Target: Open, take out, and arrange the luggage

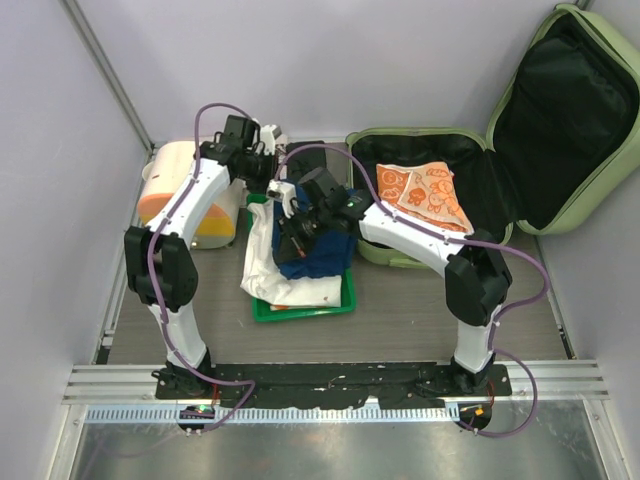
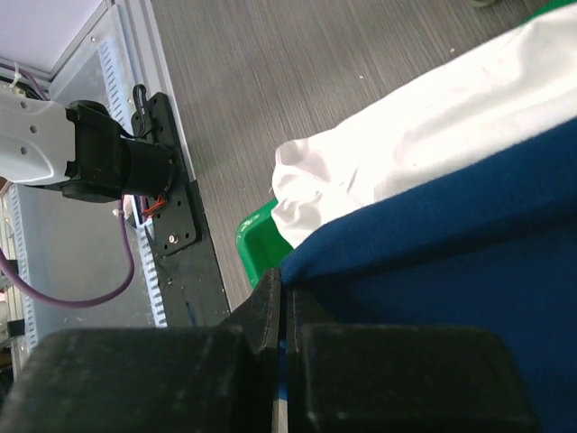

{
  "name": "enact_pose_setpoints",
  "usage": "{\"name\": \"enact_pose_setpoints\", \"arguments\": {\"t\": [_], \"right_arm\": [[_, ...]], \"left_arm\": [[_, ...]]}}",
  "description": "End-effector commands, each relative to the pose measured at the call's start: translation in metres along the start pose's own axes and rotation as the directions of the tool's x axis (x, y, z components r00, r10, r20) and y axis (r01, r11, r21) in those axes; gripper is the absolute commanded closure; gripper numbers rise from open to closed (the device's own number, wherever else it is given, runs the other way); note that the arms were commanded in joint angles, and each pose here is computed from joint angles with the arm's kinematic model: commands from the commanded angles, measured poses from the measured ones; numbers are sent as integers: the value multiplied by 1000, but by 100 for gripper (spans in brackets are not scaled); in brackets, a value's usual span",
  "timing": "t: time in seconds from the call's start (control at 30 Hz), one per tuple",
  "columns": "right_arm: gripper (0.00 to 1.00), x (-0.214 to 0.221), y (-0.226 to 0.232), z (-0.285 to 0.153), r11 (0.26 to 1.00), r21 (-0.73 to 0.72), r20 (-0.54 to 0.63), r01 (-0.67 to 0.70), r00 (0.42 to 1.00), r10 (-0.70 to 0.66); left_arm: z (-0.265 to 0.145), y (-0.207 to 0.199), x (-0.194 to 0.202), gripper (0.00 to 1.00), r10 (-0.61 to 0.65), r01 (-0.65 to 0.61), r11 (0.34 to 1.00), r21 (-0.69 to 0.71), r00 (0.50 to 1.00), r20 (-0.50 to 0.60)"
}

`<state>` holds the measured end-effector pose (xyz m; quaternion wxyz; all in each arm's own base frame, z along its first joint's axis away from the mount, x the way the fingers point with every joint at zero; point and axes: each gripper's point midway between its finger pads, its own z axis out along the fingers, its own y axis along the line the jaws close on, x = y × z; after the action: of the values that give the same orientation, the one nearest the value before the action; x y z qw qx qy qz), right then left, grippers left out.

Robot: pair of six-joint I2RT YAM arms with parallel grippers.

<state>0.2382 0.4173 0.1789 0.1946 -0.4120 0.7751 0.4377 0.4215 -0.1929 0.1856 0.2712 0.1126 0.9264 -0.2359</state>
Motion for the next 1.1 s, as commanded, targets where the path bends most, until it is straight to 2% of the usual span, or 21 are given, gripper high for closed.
{"name": "enact_pose_setpoints", "arguments": {"t": [0.0, 0.27, 0.67, 0.8, 0.87, 1.0, 1.03, 1.07], "right_arm": [[99, -33, 34, 6, 993, -81, 73, 85, 994, -79], [99, -43, 61, 15, 973, -141, 105, 180, 981, -166], [99, -43, 74, 33, 957, -207, 116, 202, 977, -181], [99, -36, 63, 47, 966, -194, 84, 173, 984, -159], [99, -30, 55, 53, 973, -171, 65, 156, 987, -147], [99, -19, 33, 60, 986, -93, 48, 141, 989, -137], [98, -17, 30, 60, 987, -84, 41, 138, 990, -135], [78, -16, 29, 61, 987, -84, 36, 140, 990, -138]], "left_arm": [[-14, 16, -6, 100, 46, -44, 998, -55, 999, 29], [-41, 29, -13, 100, 60, -54, 992, -117, 997, 45], [-71, 55, -22, 100, 62, -42, 975, -220, 995, 84], [-64, 56, -26, 100, 59, -40, 978, -204, 995, 86], [-49, 54, -19, 100, 45, -37, 986, -160, 998, 44], [-25, 56, -9, 93, -10, 11, 993, -117, 1000, 9], [-21, 58, -8, 90, -17, 17, 993, -114, 1000, 6], [-20, 58, -9, 85, -18, 19, 993, -117, 1000, 10]]}}
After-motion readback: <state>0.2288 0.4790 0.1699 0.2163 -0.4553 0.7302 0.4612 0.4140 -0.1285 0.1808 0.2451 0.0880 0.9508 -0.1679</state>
